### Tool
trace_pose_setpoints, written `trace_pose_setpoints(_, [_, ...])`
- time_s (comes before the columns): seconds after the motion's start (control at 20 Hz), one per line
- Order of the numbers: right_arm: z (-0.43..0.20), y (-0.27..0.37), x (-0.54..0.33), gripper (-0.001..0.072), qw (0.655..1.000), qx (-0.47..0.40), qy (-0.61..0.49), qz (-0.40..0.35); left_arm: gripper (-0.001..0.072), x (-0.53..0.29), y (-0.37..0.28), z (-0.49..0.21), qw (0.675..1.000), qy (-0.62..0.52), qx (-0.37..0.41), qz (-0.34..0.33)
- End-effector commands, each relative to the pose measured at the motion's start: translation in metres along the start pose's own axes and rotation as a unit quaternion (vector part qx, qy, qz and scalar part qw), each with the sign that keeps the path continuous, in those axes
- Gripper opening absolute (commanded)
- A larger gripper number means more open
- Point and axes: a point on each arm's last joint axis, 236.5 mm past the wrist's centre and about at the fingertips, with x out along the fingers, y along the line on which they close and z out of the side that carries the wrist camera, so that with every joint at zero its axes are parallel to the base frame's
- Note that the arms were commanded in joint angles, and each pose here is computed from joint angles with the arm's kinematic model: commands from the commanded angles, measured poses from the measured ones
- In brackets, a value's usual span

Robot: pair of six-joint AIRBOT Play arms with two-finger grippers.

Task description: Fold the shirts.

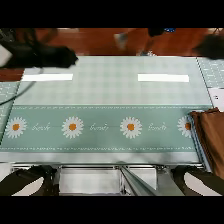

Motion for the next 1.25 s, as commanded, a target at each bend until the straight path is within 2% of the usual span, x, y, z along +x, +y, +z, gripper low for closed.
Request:
trace_pose_setpoints(0.0, [-0.089, 0.015, 0.084, 0.0024, 0.975, -0.115, 0.167, -0.092, 0.0017, 0.041, 0.045, -0.072, 0.990, 0.097, 0.006, 0.100])
trace_pose_setpoints(0.1, [-0.129, -0.009, 0.100, 0.0024, 0.959, -0.092, 0.233, -0.130, 0.0017, 0.051, 0.065, -0.103, 0.985, 0.128, -0.012, 0.115])
trace_pose_setpoints(0.25, [-0.158, -0.013, 0.108, 0.0025, 0.953, -0.065, 0.268, -0.124, 0.0017, 0.053, 0.075, -0.111, 0.983, 0.131, -0.041, 0.124])
trace_pose_setpoints(1.2, [-0.162, -0.014, 0.104, 0.0025, 0.950, -0.066, 0.277, -0.127, 0.0018, 0.053, 0.074, -0.113, 0.982, 0.136, -0.041, 0.123])
